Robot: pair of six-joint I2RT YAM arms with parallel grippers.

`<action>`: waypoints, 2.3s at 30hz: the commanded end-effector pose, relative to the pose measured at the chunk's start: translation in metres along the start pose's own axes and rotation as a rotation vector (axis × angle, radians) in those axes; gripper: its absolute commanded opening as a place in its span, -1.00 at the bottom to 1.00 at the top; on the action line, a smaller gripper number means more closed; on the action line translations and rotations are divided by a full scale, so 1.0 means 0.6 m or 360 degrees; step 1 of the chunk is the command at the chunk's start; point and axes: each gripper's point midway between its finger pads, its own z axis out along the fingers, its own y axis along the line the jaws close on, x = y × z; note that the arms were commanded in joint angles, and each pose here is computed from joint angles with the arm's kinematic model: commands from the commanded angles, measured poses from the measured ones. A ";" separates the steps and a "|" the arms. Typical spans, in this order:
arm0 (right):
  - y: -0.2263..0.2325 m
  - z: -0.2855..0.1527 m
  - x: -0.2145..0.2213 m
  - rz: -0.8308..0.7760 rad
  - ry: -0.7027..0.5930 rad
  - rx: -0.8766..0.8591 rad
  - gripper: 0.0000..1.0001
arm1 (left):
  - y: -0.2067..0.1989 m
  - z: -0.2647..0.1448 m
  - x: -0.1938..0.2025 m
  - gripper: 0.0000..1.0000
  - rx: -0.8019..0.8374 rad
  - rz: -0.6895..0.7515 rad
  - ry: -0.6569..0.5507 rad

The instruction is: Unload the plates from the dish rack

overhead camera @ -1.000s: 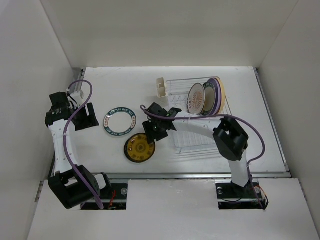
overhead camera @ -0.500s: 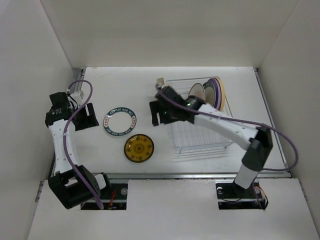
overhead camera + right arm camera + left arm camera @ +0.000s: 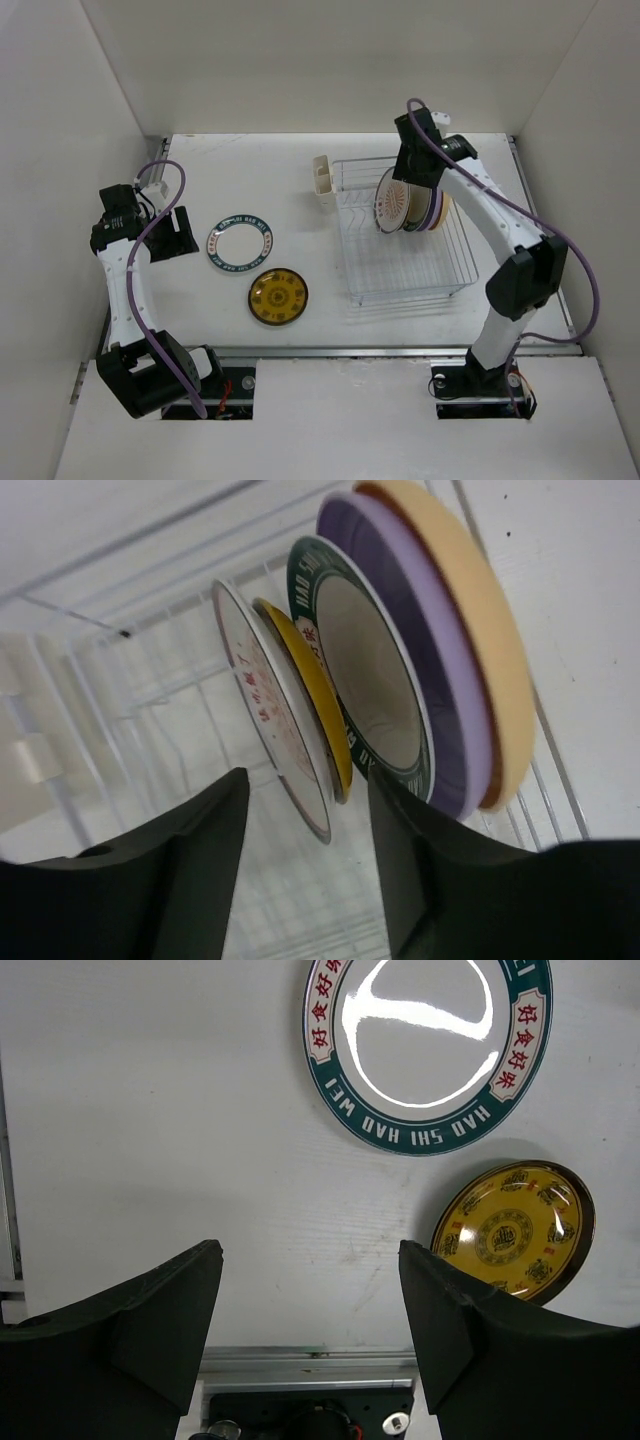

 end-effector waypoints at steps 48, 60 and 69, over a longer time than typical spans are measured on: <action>0.217 -0.188 0.000 0.0041 0.0001 -0.1252 -1.00 | -0.239 -0.080 -0.069 0.98 0.1227 0.0356 -0.0228; 0.421 -0.183 0.128 -0.0066 0.0305 -0.1790 -1.00 | -0.243 0.034 -0.065 0.86 0.1281 0.0359 -0.0002; 0.464 -0.182 0.184 -0.0126 0.0390 -0.1930 -1.00 | -0.242 0.074 -0.069 0.10 0.1317 0.0313 0.0095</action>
